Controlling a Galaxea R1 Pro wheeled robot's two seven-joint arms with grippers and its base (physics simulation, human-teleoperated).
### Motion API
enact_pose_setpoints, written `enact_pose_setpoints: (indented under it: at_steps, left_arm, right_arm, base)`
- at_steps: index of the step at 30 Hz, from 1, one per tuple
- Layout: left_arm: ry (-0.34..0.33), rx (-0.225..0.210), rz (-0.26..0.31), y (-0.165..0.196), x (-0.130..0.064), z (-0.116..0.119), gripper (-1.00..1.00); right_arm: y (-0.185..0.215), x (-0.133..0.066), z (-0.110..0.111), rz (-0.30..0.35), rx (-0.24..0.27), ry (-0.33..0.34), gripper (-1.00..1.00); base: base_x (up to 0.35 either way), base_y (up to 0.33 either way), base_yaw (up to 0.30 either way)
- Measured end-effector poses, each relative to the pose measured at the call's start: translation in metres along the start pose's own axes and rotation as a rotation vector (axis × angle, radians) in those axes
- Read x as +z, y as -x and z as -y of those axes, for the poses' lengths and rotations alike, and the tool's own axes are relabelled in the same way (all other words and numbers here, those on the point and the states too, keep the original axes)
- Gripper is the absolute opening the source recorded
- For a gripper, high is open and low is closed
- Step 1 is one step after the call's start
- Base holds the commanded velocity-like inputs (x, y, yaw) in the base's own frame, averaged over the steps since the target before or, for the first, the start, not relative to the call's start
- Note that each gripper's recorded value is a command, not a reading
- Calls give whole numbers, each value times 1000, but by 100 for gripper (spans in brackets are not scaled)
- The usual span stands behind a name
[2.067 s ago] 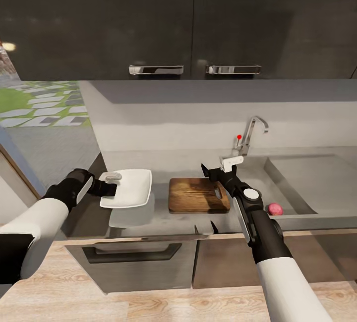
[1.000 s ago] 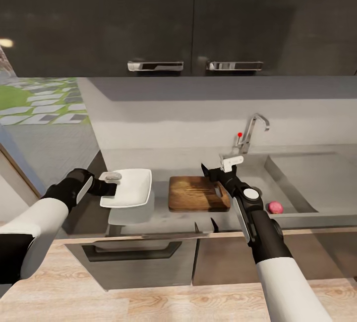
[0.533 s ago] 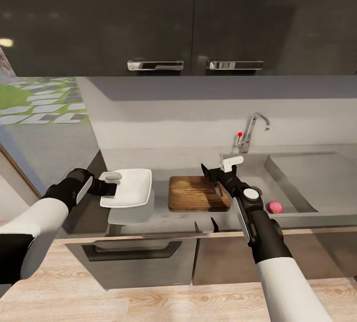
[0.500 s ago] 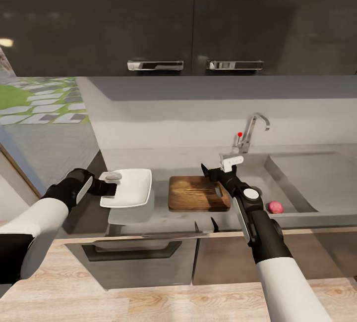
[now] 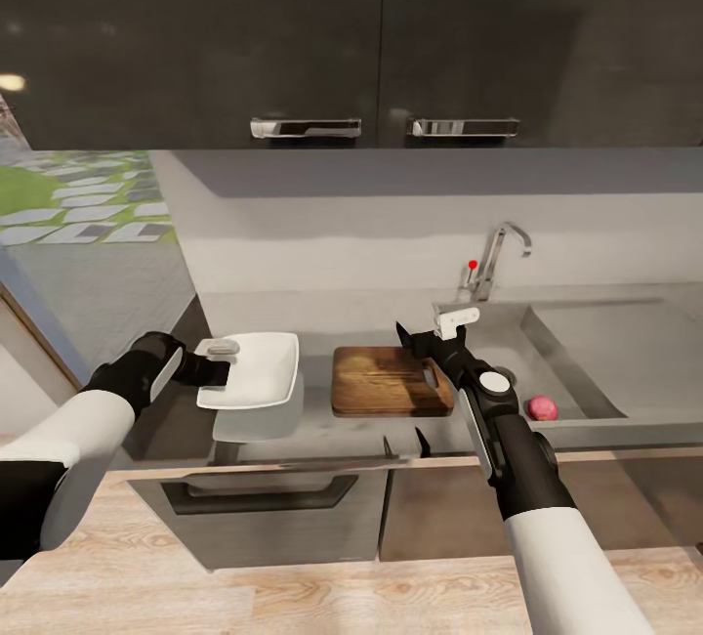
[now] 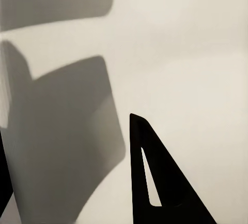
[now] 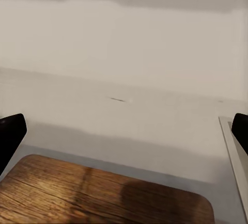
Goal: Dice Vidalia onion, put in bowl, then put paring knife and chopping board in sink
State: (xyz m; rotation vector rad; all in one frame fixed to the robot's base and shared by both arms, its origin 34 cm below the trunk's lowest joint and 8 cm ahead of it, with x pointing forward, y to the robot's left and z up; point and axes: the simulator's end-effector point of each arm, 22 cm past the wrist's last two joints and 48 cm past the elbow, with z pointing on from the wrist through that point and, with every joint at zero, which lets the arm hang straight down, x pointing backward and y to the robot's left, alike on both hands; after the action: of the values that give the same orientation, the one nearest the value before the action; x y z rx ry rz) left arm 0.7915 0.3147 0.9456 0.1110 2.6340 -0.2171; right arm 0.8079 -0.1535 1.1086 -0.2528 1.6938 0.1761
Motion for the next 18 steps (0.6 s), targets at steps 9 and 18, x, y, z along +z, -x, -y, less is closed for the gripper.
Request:
enact_pose_setpoints:
  at_steps: [9, 18]
  left_arm:
    - [-1, -3, 1, 0, 0, 0, -100]
    - [0, 1, 3, 0, 0, 0, -100]
  right_arm:
    - [-1, 0, 0, -2, 1, 0, 100]
    - [-3, -1, -1, -5, 1, 0, 100]
  base:
    - [0, 0, 0]
    - [0, 0, 0]
